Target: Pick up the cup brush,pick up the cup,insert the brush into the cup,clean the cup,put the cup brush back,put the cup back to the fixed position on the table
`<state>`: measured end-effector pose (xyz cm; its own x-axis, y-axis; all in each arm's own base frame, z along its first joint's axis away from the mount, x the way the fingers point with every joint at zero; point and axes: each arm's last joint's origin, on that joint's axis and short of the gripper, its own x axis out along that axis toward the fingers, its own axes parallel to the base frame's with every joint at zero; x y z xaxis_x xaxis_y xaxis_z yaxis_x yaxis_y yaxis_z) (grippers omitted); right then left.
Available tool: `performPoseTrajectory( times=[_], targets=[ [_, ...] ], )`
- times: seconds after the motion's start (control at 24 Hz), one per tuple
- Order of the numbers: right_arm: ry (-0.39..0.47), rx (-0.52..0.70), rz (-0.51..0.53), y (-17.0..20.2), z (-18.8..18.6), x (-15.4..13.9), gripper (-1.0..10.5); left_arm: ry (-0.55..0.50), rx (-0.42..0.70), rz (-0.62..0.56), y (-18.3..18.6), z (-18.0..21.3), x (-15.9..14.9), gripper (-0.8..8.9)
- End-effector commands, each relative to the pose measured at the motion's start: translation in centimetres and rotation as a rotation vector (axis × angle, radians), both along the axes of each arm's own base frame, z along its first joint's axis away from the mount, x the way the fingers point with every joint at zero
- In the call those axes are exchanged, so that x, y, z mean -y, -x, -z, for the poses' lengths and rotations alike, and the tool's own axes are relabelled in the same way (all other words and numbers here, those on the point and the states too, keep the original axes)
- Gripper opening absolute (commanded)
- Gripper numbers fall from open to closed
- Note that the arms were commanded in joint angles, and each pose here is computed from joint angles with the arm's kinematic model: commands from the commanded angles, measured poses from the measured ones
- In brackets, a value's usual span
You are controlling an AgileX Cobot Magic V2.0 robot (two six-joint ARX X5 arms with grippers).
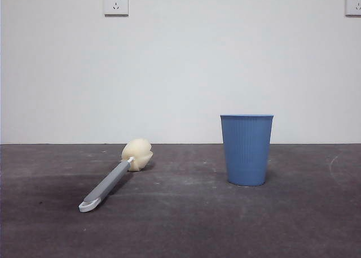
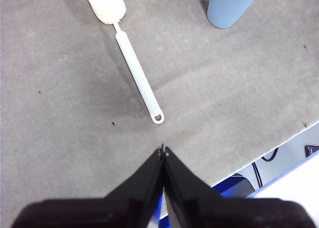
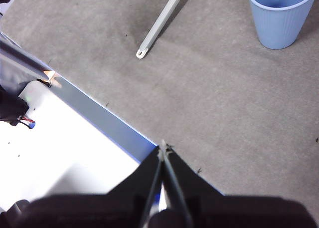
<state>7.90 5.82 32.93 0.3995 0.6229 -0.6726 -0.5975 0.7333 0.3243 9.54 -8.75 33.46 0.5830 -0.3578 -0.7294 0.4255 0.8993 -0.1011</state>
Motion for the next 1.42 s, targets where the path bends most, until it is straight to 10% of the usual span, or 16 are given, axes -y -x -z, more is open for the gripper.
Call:
performPoseTrajectory(
  times=[0.04,0.21,0.46,0.62,1.42],
  targets=[
    [0.003,0.009,-0.003,0.0,0.0,0.0,0.0,-0.007,0.002,0.007,0.0,0.2,0.1,-0.03],
    [0.003,0.009,-0.004,0.0,0.0,0.0,0.0,-0.072,0.122,0.047,-0.7,-0.3,-0.3,-0.03],
    [0.003,0.009,-0.003,0.0,0.0,0.0,0.0,0.111,0.831,0.139,-2.9,-6.1,-3.0,-0.03],
    [0.003,0.009,-0.004,0.0,0.0,0.0,0.0,0.049,1.091,0.046,-2.0,-5.7,-5.4,-0.03],
    [0.002,0.009,-0.004,0.0,0.0,0.0,0.0,-0.003,0.85,-0.208,-0.6,13.0,-7.8,-0.03]
  ],
)
